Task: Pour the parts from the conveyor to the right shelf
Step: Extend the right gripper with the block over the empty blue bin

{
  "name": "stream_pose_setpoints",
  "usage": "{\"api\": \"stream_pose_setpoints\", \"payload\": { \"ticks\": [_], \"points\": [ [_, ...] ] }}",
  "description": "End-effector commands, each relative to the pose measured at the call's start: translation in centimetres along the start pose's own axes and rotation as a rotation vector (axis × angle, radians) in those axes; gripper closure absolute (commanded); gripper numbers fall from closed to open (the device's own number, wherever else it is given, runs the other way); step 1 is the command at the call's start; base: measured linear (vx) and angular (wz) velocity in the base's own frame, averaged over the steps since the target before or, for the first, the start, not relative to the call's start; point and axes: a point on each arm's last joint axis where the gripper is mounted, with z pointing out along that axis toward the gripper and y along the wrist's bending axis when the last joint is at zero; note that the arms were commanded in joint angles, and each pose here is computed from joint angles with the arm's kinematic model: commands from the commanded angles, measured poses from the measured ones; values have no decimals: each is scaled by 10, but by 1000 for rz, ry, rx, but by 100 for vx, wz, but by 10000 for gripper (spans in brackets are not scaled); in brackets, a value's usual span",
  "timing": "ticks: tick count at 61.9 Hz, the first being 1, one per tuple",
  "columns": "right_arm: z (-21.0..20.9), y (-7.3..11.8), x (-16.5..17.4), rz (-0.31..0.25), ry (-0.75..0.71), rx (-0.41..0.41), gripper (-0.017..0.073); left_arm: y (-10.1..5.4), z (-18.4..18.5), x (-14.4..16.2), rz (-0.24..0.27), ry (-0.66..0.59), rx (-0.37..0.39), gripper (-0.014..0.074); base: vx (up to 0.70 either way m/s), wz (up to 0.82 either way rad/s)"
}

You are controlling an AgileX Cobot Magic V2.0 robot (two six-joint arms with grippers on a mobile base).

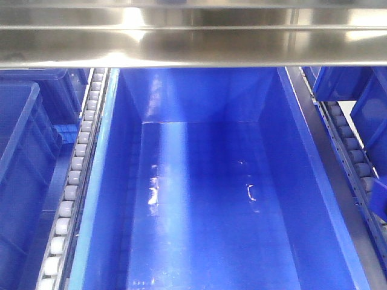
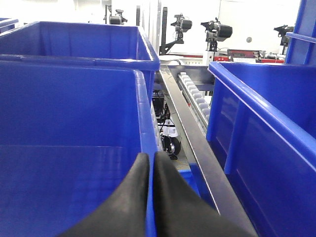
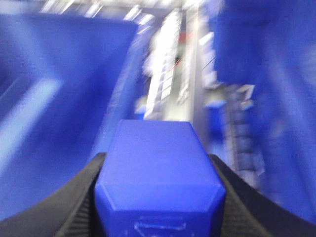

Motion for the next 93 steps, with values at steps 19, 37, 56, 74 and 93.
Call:
{"api": "stream_pose_setpoints", "payload": {
  "ticks": [19,37,56,74,93],
  "points": [
    [33,27,-68,-19,-25,-231,493,0,0,3,-12,-59,5,599,0,0],
    [79,81,-81,-63,-1,-447,456,0,0,3,-12,-59,5,599,0,0],
    [156,121,-64,-29,142,-442,445,0,0,3,-12,-59,5,599,0,0],
    [218,132,-21,114,305,-344,339,0,0,3,-12,-59,5,599,0,0],
    [238,125,-2,149,365,-286,55,0,0,3,-12,-59,5,599,0,0]
  ]
}}
